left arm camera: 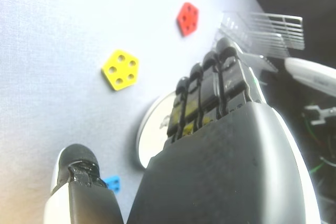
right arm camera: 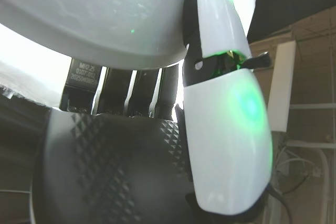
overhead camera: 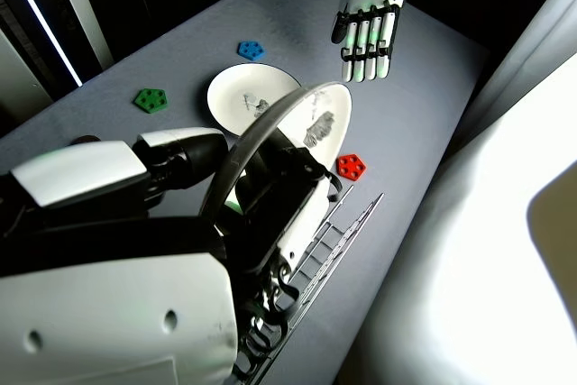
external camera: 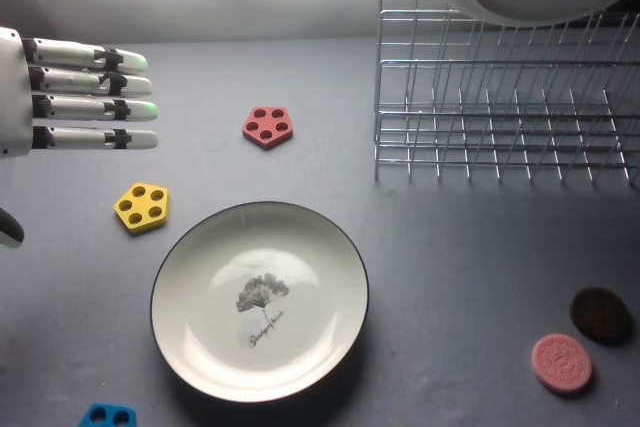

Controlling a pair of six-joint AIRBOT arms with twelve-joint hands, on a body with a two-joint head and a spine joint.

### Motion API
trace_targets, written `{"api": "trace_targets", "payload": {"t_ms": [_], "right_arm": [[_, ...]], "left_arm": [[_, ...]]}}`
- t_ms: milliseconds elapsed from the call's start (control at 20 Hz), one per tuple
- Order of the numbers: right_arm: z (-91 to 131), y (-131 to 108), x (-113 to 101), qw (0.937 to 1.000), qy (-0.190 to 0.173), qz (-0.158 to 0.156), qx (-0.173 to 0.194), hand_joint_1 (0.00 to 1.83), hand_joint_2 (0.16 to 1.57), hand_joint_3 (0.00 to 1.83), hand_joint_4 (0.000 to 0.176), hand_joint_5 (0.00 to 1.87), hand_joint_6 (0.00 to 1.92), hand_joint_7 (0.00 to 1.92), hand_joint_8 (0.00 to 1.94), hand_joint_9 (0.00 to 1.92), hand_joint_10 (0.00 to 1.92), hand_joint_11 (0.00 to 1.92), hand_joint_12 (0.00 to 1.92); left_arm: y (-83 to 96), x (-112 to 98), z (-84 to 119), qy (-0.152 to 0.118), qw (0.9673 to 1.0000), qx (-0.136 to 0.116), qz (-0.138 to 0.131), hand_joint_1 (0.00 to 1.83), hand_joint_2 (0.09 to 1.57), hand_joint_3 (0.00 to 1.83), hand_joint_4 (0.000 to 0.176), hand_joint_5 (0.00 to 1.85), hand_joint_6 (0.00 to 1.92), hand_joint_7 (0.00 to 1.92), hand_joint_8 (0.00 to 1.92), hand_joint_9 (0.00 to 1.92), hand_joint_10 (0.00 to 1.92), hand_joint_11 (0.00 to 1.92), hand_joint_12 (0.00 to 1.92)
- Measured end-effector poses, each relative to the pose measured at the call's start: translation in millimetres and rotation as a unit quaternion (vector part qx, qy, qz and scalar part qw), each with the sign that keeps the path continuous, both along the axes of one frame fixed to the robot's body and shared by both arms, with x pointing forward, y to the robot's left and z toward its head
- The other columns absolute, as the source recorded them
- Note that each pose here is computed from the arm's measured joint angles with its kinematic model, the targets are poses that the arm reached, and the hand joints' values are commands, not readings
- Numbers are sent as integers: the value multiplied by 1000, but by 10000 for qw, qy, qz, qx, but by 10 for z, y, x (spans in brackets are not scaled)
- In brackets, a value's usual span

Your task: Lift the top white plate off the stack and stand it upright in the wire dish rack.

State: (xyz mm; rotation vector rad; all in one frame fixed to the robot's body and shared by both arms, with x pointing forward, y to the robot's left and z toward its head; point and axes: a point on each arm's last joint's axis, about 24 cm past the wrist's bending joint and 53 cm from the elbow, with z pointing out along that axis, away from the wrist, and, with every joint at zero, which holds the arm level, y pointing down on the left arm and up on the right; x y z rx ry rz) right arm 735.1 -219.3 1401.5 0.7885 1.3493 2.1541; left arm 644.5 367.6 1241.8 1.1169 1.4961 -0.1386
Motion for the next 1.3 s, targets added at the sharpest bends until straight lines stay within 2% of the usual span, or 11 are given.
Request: {"api": "trace_targets", "payload": {"t_ms": [300, 400, 500, 800, 850, 900, 950, 1000, 1100, 1200, 1300], "right_arm": [[3, 11, -3, 10000, -10, 22, 2, 1494, 1063, 0, 0, 922, 1066, 1085, 602, 1054, 761, 995, 1317], [3, 60, -30, 10000, -7, 77, 3, 1491, 1077, 2, 0, 887, 1126, 1022, 709, 1023, 809, 980, 1336], [7, 107, -85, 9999, -19, 158, 3, 1492, 1074, 0, 0, 896, 1117, 1024, 704, 1032, 795, 990, 1317], [-58, 62, -115, 9999, 59, 162, 5, 1489, 1081, 0, 0, 878, 1136, 1000, 723, 1015, 835, 1003, 1316], [-86, 51, -103, 9999, 85, 141, -22, 1402, 1092, 0, 0, 887, 1174, 1019, 770, 1042, 906, 1067, 842], [-91, 34, -93, 9999, 89, 113, -33, 1472, 1082, 0, 0, 859, 1156, 1025, 695, 1035, 837, 1022, 1220], [-91, 22, -88, 9999, 85, 98, -37, 1486, 1074, 0, 0, 886, 1109, 1041, 637, 1044, 813, 1011, 1306], [-83, 14, -86, 9999, 91, 100, -5, 1489, 1073, 0, 0, 902, 1092, 1049, 612, 1038, 817, 995, 1342], [-97, 22, -88, 9999, 88, 135, -16, 1487, 1094, 1, 0, 897, 1142, 962, 770, 967, 896, 946, 1377], [-114, 9, -56, 9999, 98, 89, -56, 1486, 1104, 1, 0, 895, 1138, 936, 826, 936, 952, 909, 1432], [-139, 4, -28, 9999, 126, 71, -68, 1486, 1084, 2, 0, 919, 1100, 1008, 647, 994, 881, 958, 1397]], "left_arm": [[0, 0, -1, 1, 10000, 2, -1, 252, 947, 0, 0, 40, 1, 33, 2, 36, 0, 3, 316], [0, 0, -1, 1, 10000, 2, -1, 253, 942, 2, 0, 42, 0, 46, 2, 55, 2, 2, 376], [-1, -1, -1, 1, 10000, 1, -2, 249, 957, 4, 0, 24, 4, 28, 5, 29, 6, 0, 263], [10, -3, 5, -4, 10000, 6, 9, 243, 955, 0, 0, 55, 0, 63, 2, 72, 3, 3, 326], [11, -3, 5, -3, 10000, 9, 10, 256, 953, 0, 0, 61, 2, 74, 5, 82, 6, 6, 333], [10, -3, 5, -4, 10000, 6, 9, 260, 953, 0, 0, 56, 1, 71, 3, 75, 2, 0, 295], [14, -4, 8, -5, 10000, 8, 12, 256, 959, 1, 0, 52, 0, 70, 1, 62, 3, 0, 251], [14, -4, 7, -6, 10000, 8, 14, 260, 959, 0, 0, 57, 2, 78, 3, 71, 7, 8, 253], [14, -4, 8, -5, 10000, 8, 12, 225, 975, 4, 0, 11, 0, 21, 2, 25, 2, 0, 176], [14, -4, 7, -4, 10000, 7, 14, 223, 970, 0, 0, 20, 6, 33, 9, 37, 9, 20, 175], [13, -4, 8, -6, 10000, 5, 11, 233, 959, 0, 0, 63, 7, 73, 6, 75, 3, 0, 282]]}}
